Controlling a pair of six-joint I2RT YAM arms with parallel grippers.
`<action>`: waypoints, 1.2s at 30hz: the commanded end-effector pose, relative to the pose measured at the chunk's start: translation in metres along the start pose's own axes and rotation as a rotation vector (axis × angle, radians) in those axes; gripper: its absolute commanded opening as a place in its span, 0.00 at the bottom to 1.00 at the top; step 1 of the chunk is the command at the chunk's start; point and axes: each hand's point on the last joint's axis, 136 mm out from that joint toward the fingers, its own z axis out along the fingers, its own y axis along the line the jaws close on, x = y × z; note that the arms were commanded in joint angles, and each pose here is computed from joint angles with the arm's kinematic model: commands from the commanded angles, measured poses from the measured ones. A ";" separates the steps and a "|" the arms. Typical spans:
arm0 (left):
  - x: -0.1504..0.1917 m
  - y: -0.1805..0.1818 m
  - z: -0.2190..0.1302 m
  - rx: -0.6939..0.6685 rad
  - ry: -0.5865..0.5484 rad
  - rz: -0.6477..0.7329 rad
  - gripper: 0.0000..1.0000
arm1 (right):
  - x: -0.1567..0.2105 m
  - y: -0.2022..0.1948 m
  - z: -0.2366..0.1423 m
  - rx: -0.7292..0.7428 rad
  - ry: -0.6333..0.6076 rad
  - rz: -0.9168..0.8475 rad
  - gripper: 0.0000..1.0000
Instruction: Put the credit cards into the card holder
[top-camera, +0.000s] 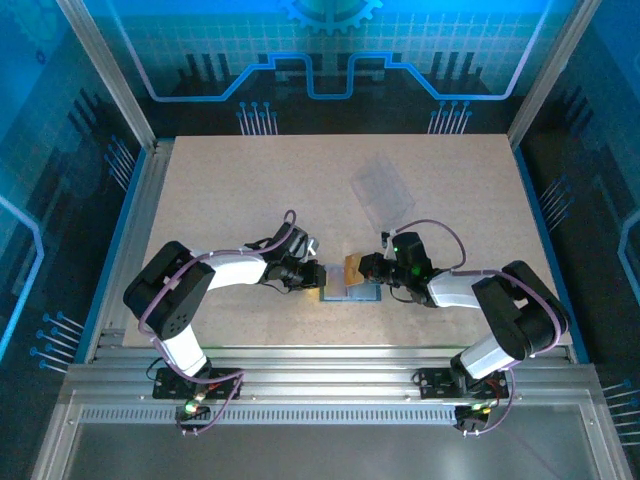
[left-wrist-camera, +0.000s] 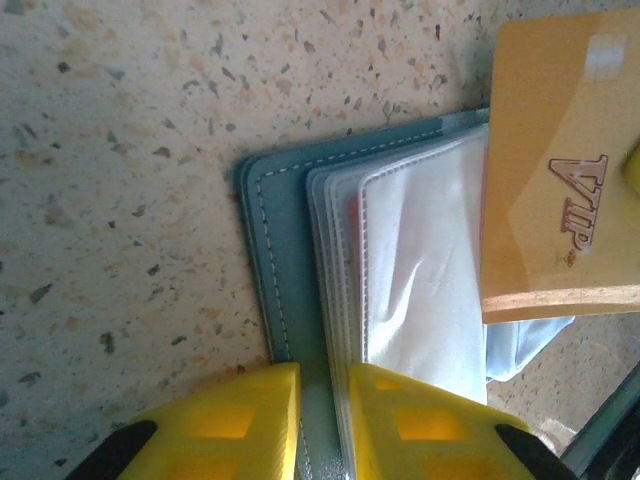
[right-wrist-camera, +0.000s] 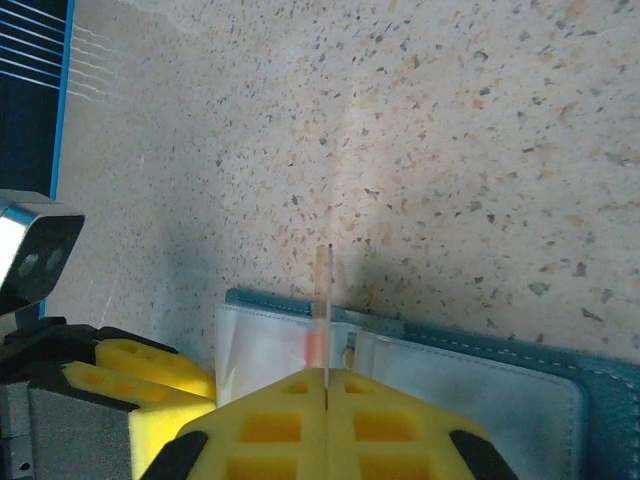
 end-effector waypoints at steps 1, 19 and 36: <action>-0.001 -0.007 0.004 0.023 0.017 -0.012 0.22 | 0.007 -0.004 0.002 0.034 0.017 -0.026 0.00; 0.000 -0.007 0.004 0.020 0.020 -0.016 0.22 | 0.027 -0.003 0.004 0.027 0.041 0.065 0.00; 0.000 -0.006 0.004 0.016 0.023 -0.021 0.22 | 0.053 -0.019 -0.008 0.071 0.083 0.101 0.00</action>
